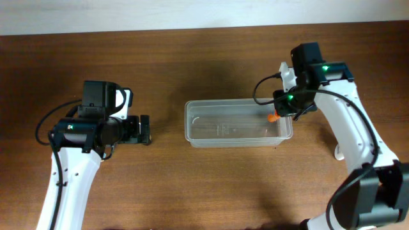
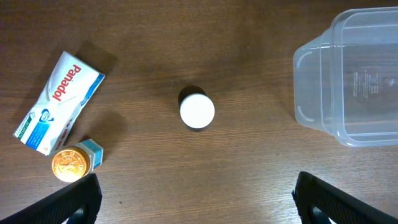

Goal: Pack container
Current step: 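Carry the Redoxon tube into the container and release it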

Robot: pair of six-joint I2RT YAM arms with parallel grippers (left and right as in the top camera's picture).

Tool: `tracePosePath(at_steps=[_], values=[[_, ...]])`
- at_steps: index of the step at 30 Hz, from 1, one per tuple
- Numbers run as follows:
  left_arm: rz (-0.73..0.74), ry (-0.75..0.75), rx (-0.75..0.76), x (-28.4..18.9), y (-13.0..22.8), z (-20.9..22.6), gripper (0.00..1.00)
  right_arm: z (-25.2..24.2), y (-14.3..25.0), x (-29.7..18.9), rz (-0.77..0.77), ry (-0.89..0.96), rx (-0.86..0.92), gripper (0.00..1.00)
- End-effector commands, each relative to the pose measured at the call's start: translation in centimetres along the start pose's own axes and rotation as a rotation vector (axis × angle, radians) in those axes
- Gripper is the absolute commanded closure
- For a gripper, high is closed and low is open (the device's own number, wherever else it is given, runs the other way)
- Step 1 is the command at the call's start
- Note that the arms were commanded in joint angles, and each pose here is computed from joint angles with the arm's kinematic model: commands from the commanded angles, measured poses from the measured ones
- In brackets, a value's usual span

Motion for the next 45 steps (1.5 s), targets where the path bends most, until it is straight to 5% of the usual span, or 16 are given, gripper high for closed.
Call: tracePosePath(at_steps=[1,11,17,45], values=[[-0.014,0.015,-0.006,-0.4,-0.4,-0.1,0.01,0.0,-0.1,1.7,0.007,-0.007,0.004,0.79],[-0.014,0.015,-0.006,-0.4,-0.4,-0.1,0.01,-0.6,-0.6,2.7,0.005,0.036,0.003,0.78],[-0.014,0.015,-0.006,-0.4,-0.4,-0.1,0.01,-0.6,-0.6,2.7,0.003,0.036,0.003,0.51],[-0.014,0.015,-0.006,-0.4,-0.4,-0.1,0.01,-0.5,-1.3,0.5,-0.056,0.046,-0.001,0.46]])
Point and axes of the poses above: each gripper's point midway between its finger pads, its own x axis out along the fingers, its own z axis along the line the jaws close on, y = z × x, the point moved 7 cm from there along -x, back along the fingers, and after that the axes turned 9 degrees about -x, right-handed, at the moved point
